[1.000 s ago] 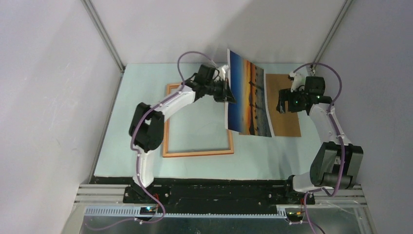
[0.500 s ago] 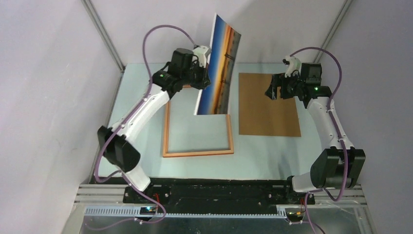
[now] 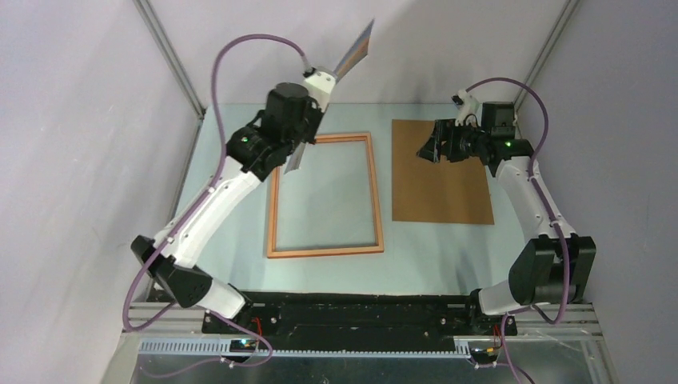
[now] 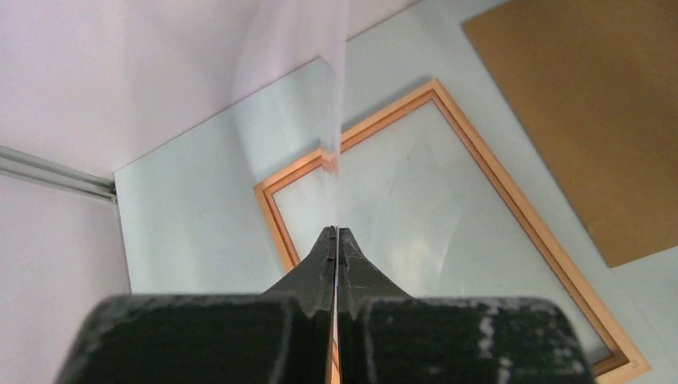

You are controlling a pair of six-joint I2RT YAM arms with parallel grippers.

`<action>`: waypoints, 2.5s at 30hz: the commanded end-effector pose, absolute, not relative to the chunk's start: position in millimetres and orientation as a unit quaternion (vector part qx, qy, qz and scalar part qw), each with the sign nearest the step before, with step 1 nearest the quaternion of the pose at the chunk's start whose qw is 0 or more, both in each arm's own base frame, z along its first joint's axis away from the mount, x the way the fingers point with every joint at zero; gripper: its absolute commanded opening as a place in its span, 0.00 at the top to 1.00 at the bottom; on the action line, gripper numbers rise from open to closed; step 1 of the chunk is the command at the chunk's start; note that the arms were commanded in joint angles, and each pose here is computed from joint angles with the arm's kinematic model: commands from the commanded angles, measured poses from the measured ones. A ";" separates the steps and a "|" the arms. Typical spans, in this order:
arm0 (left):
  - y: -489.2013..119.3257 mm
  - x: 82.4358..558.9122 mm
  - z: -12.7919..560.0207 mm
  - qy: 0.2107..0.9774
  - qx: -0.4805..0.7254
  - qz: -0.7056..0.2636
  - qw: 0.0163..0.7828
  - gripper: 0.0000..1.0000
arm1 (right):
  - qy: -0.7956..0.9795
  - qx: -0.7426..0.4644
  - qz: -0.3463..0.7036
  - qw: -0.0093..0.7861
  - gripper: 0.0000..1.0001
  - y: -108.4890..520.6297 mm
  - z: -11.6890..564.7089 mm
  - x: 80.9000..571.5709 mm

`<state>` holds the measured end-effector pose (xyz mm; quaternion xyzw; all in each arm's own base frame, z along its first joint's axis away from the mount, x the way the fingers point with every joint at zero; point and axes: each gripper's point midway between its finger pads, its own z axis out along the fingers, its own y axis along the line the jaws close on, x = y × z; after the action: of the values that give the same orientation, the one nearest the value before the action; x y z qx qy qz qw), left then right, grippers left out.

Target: Put the photo into the frame

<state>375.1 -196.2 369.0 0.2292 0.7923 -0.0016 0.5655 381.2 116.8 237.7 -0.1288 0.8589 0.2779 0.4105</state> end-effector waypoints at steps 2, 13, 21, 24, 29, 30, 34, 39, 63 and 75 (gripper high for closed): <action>-220.4 385.9 323.4 0.803 0.277 0.066 0.523 1.00 | 0.816 -0.131 0.374 0.421 0.19 145.8 273.0 386.2; -326.1 367.9 219.2 0.814 0.380 0.070 0.434 1.00 | 0.786 -0.036 0.491 0.373 0.16 148.0 257.7 390.4; -380.8 350.2 171.6 0.833 0.401 0.014 0.381 1.00 | 0.798 0.081 0.473 0.364 0.08 115.5 217.7 392.7; -392.2 346.9 159.7 0.837 0.402 0.003 0.371 1.00 | 0.801 0.116 0.460 0.364 0.07 104.8 202.6 391.1; -405.3 340.9 146.6 0.840 0.406 -0.005 0.360 1.00 | 0.802 0.152 0.455 0.356 0.06 96.9 188.0 390.2; -408.7 339.2 144.0 0.839 0.408 -0.006 0.359 1.00 | 0.801 0.155 0.456 0.355 0.06 96.8 187.8 390.7; -418.2 334.3 132.7 0.839 0.415 -0.006 0.352 1.00 | 0.801 0.159 0.459 0.350 0.07 97.8 185.3 392.1; -427.5 330.5 118.4 0.842 0.417 -0.010 0.342 1.00 | 0.810 0.167 0.443 0.347 0.08 95.8 174.1 390.6; -468.0 313.2 111.2 0.843 0.420 -0.038 0.333 0.84 | 0.841 0.169 0.428 0.285 0.42 119.9 103.8 393.6; -473.2 301.6 104.7 0.847 0.427 -0.058 0.311 0.46 | 0.840 0.179 0.427 0.283 0.69 111.4 94.9 398.5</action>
<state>307.4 -458.6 88.4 0.4335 0.8491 -0.0283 0.3006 390.6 116.8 94.7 0.1876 0.8448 0.4238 0.2674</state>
